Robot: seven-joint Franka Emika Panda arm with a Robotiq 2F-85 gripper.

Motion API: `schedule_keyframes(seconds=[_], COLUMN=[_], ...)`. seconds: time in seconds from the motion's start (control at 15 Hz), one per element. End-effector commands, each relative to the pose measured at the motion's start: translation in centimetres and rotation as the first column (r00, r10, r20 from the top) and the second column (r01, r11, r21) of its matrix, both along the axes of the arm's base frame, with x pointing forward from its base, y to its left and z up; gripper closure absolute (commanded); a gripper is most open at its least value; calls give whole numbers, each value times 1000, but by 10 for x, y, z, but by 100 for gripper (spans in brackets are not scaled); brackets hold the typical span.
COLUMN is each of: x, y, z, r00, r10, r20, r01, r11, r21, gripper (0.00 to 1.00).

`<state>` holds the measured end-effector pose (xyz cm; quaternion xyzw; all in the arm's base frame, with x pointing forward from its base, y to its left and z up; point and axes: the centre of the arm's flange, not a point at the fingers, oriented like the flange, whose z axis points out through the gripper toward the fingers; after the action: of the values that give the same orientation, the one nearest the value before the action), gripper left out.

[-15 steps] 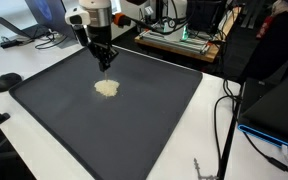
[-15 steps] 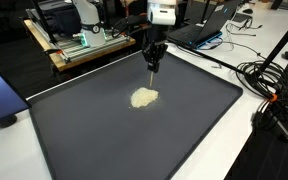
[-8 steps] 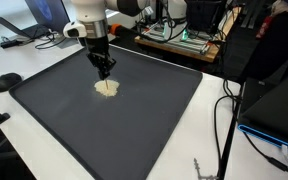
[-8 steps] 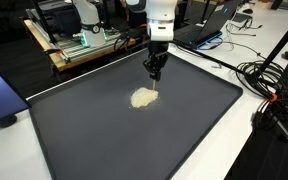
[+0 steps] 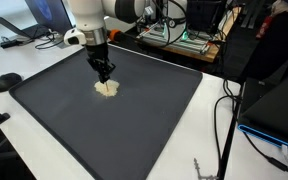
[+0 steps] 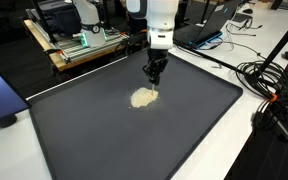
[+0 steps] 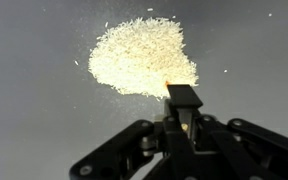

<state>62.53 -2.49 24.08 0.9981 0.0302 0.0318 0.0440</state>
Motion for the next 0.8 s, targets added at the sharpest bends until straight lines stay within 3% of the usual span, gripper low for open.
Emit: schedule_keyframes(seconds=[0.0,0.73], x=[11,27], y=[-1,4], z=[-10,-32], r00=[999,994], r10=[4,5], r20=[-34,-110], r01=[-4,-4], r11=[1000,1000], r21=[12,15], gripper=[97,97])
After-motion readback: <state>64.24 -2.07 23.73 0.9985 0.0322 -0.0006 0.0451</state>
